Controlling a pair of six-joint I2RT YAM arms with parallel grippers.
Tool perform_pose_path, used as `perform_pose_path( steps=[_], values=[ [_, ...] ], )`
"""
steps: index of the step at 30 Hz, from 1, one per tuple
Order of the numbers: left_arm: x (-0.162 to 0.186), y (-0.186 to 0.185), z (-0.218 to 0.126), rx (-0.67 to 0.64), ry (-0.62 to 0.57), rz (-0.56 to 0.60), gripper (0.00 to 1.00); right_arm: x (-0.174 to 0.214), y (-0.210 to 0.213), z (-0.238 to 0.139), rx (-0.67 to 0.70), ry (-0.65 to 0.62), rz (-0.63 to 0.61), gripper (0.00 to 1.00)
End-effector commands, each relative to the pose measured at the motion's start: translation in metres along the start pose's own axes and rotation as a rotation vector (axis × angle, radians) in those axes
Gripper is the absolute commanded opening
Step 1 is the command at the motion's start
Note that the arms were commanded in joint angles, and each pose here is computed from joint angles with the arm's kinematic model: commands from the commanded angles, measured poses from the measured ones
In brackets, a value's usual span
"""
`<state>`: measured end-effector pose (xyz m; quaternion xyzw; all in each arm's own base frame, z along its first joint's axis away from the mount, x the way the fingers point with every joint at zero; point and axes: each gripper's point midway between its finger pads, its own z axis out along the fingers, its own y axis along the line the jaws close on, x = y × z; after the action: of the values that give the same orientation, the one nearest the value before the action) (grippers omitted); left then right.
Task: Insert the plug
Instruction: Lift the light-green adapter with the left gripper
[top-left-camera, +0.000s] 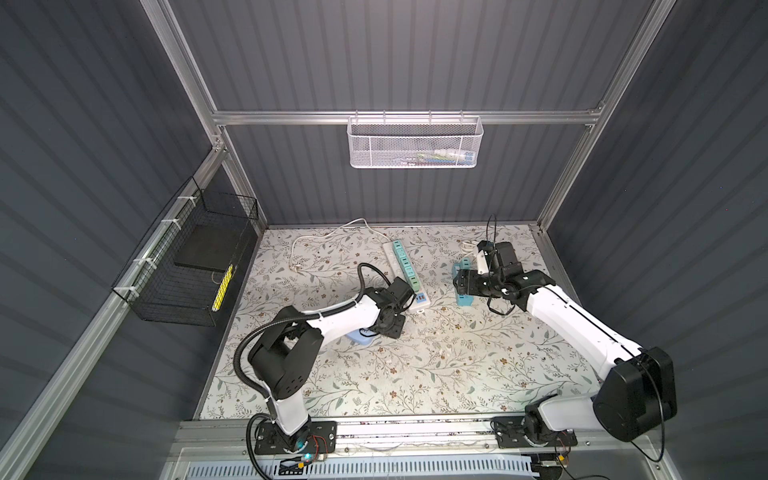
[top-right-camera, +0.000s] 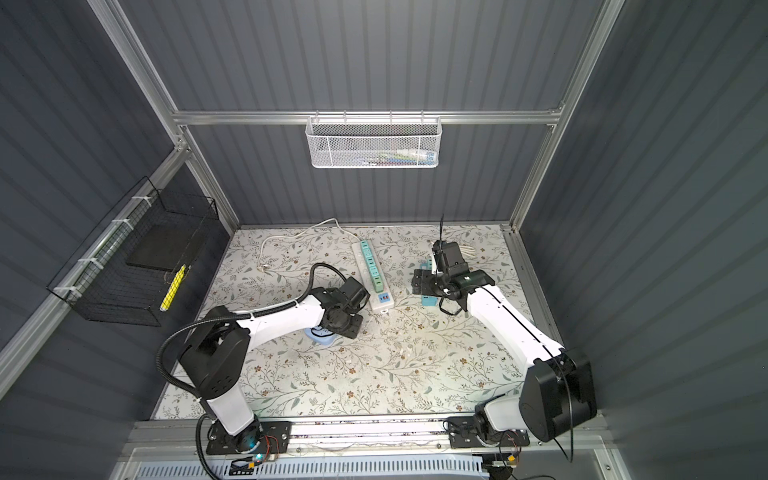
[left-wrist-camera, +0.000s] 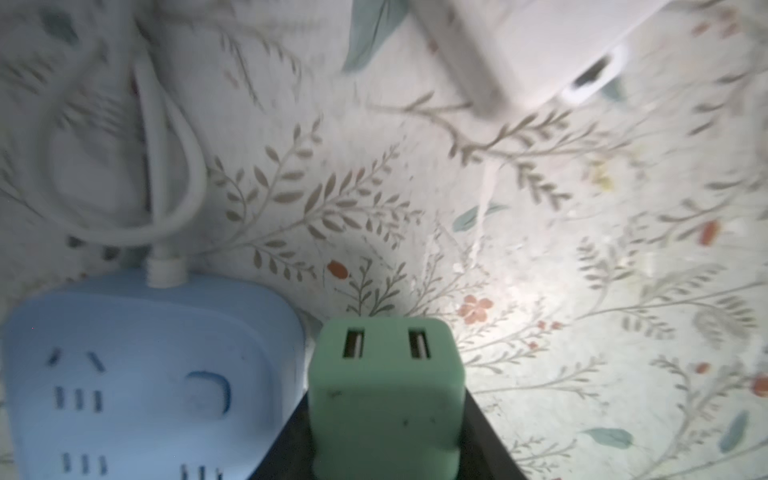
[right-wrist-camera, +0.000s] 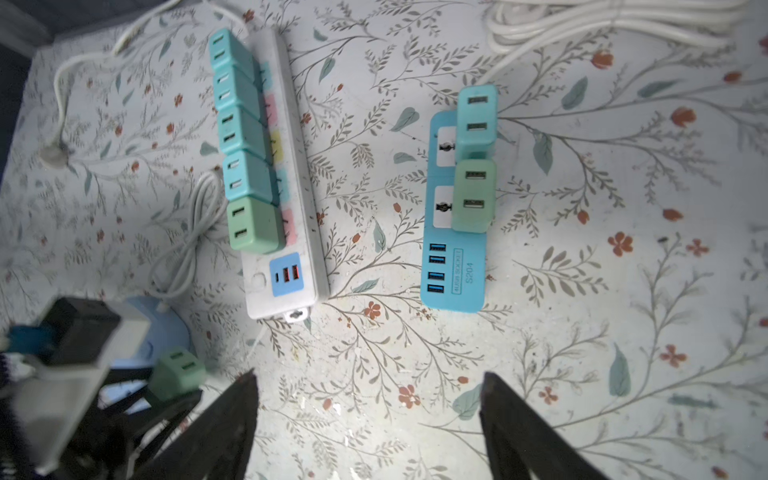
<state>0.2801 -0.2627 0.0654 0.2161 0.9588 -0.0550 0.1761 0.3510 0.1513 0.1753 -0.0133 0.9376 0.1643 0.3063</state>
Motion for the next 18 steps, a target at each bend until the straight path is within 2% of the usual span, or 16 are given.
perform_pose_path(
  steps=[1,3,6,7,10,16,18],
  values=[
    [-0.043,-0.011,-0.034,0.065,-0.246,0.114,0.20,0.005,0.035,-0.011,-0.185,0.055,-0.075,0.66],
    [-0.058,-0.020,-0.055,0.112,-0.375,0.174,0.22,0.009,0.054,-0.017,-0.283,0.094,-0.099,0.45],
    [-0.070,-0.025,-0.080,0.133,-0.549,0.246,0.24,0.012,0.074,-0.023,-0.340,0.118,-0.140,0.23],
    [-0.073,-0.025,-0.086,0.134,-0.596,0.267,0.24,0.013,0.082,-0.024,-0.358,0.129,-0.156,0.19],
    [-0.078,-0.027,-0.099,0.134,-0.686,0.318,0.22,0.018,0.107,-0.027,-0.445,0.174,-0.195,0.20],
    [-0.080,-0.034,-0.106,0.157,-0.735,0.382,0.19,0.021,0.141,-0.032,-0.602,0.244,-0.229,0.45],
    [-0.079,-0.036,-0.109,0.168,-0.738,0.396,0.19,0.021,0.147,-0.032,-0.639,0.256,-0.229,0.49]
  ],
)
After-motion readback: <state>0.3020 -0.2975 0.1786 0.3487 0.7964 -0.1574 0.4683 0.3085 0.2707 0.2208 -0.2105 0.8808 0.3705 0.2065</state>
